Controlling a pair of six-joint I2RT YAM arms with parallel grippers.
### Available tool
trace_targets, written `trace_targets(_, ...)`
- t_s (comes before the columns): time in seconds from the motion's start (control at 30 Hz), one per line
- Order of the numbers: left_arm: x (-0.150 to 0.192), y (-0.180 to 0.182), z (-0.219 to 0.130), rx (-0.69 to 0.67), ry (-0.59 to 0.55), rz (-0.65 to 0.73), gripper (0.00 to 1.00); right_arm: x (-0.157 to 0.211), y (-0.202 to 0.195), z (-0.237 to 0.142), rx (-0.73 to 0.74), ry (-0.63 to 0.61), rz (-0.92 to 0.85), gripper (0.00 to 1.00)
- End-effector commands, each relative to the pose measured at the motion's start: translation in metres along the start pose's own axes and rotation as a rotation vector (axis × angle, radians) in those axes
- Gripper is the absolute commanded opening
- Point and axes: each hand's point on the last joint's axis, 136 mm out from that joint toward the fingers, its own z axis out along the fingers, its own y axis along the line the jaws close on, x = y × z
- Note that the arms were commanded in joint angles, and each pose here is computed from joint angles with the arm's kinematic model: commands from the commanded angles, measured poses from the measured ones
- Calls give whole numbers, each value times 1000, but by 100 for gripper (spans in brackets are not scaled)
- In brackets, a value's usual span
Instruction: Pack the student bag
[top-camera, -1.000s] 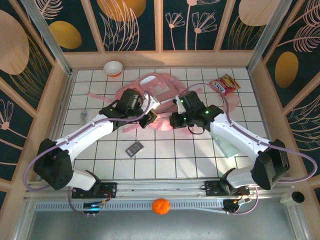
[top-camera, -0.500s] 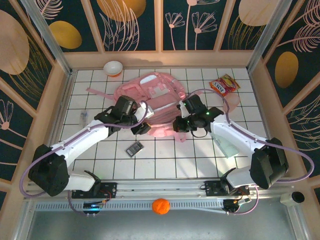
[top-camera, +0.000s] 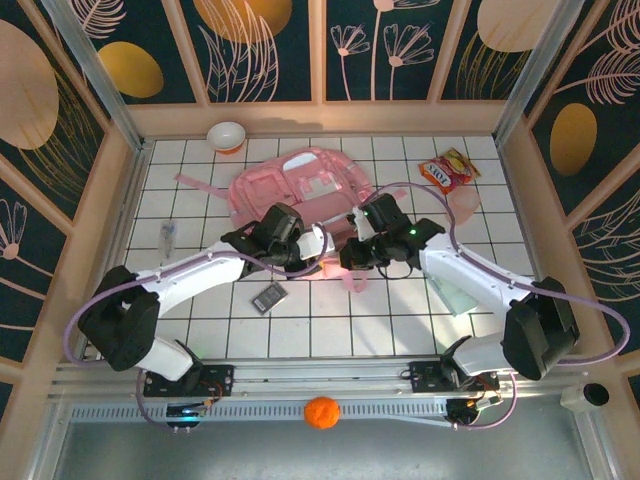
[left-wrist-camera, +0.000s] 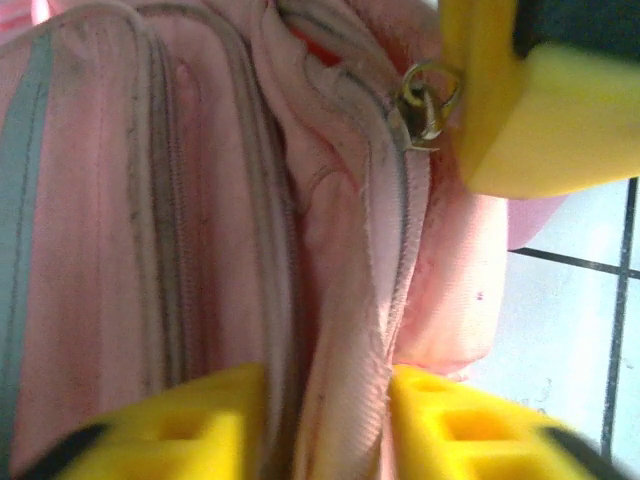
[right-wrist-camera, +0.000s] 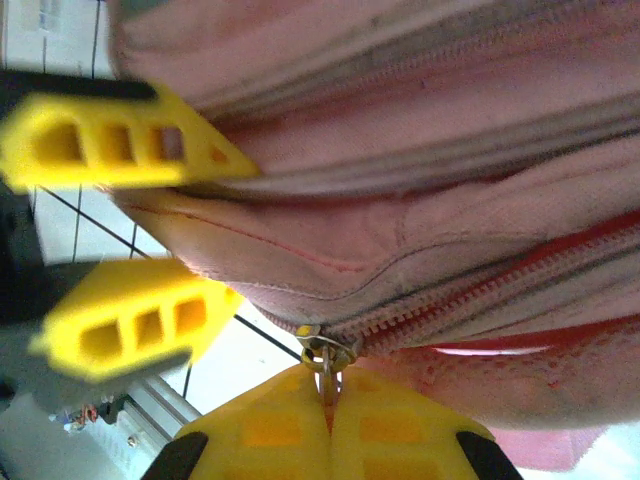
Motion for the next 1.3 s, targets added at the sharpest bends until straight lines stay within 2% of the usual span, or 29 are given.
trace_targets(0.0, -8, 13, -11, -83, -28, 73, 7, -6, 2, -19, -49, -56, -3, 0)
trace_targets(0.07, 0, 13, -20, -114, -23, 99, 0, -5, -22, -22, -16, -66, 31, 0)
trace_targets(0.23, 24, 11, -46, -124, -15, 101, 0, -12, -80, -33, 52, -97, 100, 0)
trace_targets(0.3, 34, 14, -56, -142, -2, 98, 0, -13, -84, -32, 54, -87, 96, 0)
trace_targets(0.4, 40, 12, -63, -157, 11, 111, 0, -15, -68, -26, 3, -78, 68, 0)
trace_targets(0.43, 39, 11, -64, -150, 3, 113, 5, -14, -61, -23, -10, -75, 51, 0)
trace_targets(0.47, 34, 8, -64, -132, -15, 110, 15, -12, -53, -21, -23, -70, 32, 0)
trace_targets(0.57, 8, -2, -66, -42, -96, 74, 53, -6, -32, -13, -48, -49, 0, 0)
trace_targets(0.6, -3, -4, -65, -20, -118, 61, 62, -4, -26, -11, -52, -46, -7, 0)
trace_targets(0.7, -26, -13, -54, -21, -132, 80, 72, 1, -10, -7, -76, -34, -22, 0)
trace_targets(0.83, -47, -24, -37, 29, -174, 47, 75, 1, 8, -9, -108, -39, -35, 0)
trace_targets(0.93, -45, -30, -17, 37, -140, 57, 73, -1, 25, -14, -147, -46, -61, 0)
trace_targets(1.03, -34, -33, -1, 59, -85, 53, 60, -2, 36, -21, -180, -54, -83, 0)
trace_targets(1.07, -29, -32, 2, 57, -66, 57, 48, -2, 36, -22, -178, -59, -88, 0)
trace_targets(1.1, -25, -30, 3, 41, -50, 62, 32, -2, 31, -23, -161, -63, -87, 0)
trace_targets(1.17, -17, -27, 0, 11, -28, 86, 10, -3, 10, -24, -112, -65, -52, 0)
trace_targets(1.2, -16, -27, -5, -4, -27, 105, 2, -4, -5, -25, -88, -70, -21, 0)
trace_targets(1.27, -13, -32, -15, -2, -38, 148, 0, -6, -37, -27, -47, -83, 51, 0)
